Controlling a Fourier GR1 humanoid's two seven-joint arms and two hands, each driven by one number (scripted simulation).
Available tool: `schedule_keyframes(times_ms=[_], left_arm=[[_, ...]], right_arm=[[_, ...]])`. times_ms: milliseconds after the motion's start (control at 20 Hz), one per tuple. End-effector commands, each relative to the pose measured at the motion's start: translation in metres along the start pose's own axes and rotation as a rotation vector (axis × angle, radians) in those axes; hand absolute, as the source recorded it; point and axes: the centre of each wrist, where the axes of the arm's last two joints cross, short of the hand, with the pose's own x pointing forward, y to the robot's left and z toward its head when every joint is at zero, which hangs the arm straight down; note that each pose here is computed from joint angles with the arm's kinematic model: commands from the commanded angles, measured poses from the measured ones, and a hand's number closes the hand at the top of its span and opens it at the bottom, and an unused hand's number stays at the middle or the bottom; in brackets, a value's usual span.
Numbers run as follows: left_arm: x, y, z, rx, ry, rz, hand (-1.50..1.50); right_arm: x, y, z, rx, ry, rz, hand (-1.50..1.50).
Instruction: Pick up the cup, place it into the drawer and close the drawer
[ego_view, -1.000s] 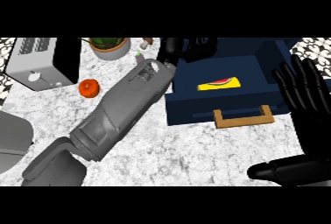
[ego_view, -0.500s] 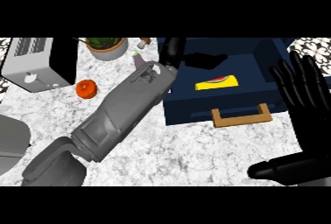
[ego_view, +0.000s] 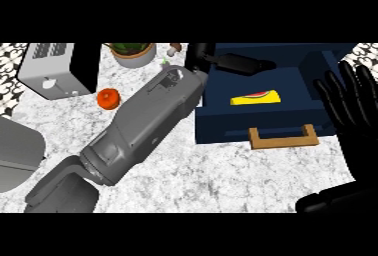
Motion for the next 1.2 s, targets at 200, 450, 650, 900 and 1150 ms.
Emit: schedule_keyframes(times_ms=[200,450,650,900,1150], left_arm=[[0.006,0.031,0.001,0.074,-0.002,0.114,-1.50],[0.007,0.063,0.022,0.162,0.008,0.149,-1.50],[-0.001,0.094,0.056,0.168,0.042,0.157,-1.50],[0.001,0.137,0.104,0.215,0.056,0.171,-1.50],[0.012,0.185,0.139,0.244,0.041,0.159,-1.50]], right_arm=[[0.012,-0.024,0.016,0.122,0.039,0.090,1.50],[0.021,-0.022,0.022,0.167,0.097,0.273,1.50],[0.015,-0.015,0.019,0.192,0.124,0.342,1.50],[0.007,-0.011,0.027,0.195,0.186,0.401,1.50],[0.003,-0.009,0.032,0.207,0.216,0.485,1.50]])
